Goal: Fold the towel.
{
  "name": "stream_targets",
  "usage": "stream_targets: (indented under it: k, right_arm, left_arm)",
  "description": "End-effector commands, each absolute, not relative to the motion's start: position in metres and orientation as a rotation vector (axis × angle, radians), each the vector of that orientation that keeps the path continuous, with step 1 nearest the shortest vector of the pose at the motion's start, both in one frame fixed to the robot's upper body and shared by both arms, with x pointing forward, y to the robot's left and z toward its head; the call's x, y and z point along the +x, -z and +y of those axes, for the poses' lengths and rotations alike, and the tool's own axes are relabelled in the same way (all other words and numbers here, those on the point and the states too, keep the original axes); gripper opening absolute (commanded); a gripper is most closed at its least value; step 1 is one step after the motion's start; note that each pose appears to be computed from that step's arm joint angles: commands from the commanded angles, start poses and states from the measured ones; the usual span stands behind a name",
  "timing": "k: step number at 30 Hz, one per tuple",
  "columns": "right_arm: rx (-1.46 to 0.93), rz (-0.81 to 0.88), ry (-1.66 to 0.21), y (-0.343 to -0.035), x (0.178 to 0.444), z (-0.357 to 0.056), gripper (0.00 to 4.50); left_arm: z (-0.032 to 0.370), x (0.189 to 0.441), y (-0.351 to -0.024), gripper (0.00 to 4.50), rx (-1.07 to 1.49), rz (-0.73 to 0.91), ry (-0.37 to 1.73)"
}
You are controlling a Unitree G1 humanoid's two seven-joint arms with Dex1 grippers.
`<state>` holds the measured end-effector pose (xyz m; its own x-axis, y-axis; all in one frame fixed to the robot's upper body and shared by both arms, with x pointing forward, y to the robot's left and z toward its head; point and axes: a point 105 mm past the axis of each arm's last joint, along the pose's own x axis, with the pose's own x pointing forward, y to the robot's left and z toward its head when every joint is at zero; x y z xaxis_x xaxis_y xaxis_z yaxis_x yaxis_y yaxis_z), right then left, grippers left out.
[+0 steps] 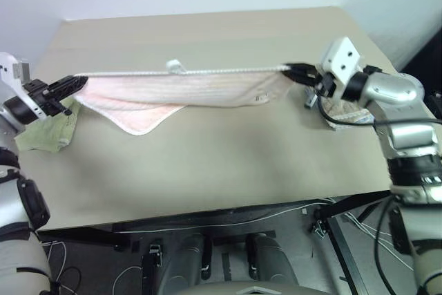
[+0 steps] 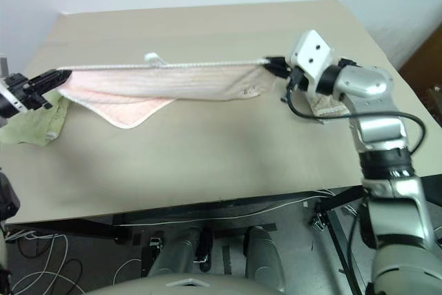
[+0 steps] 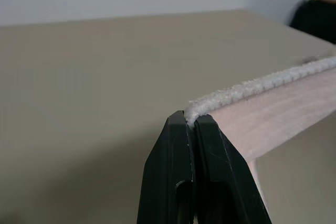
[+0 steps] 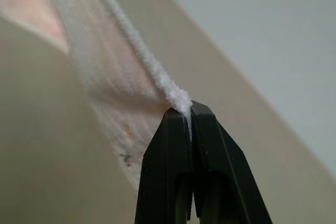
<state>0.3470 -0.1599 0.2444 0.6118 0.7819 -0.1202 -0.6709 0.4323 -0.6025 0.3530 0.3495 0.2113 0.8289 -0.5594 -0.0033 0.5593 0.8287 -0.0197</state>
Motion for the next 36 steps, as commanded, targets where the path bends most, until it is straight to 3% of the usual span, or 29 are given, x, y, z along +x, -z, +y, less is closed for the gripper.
stream_targets:
  k: [1,8,14,24,30,36]
  right_arm:
    - [-0.626,-0.114,-0.952,-0.246,0.322,-0.180,0.00]
    - [-0.656,0.177,-1.069,-0.207,0.287,-0.216,0.00]
    - [-0.666,0.241,-1.041,-0.199,0.282,-0.232,0.00]
    - [-0.712,0.332,-1.018,-0.200,0.267,-0.249,0.00]
    - [-0.752,0.380,-1.030,-0.206,0.255,-0.258,0.00]
    - [-0.731,0.446,-1.089,-0.193,0.240,-0.256,0.00]
  left_arm:
    - [0.354,0.338,-0.229,0.03,0.004,-0.047,0.627]
    - [0.327,0.322,-0.227,0.03,-0.020,-0.041,0.766]
    - [0.287,0.288,-0.215,0.03,-0.043,0.045,0.947]
    - [0.282,0.250,-0.203,0.03,-0.063,0.176,0.981]
    - [0.277,0.228,-0.184,0.03,-0.064,0.254,0.984]
    - [0.279,0.198,-0.152,0.03,-0.042,0.420,0.983]
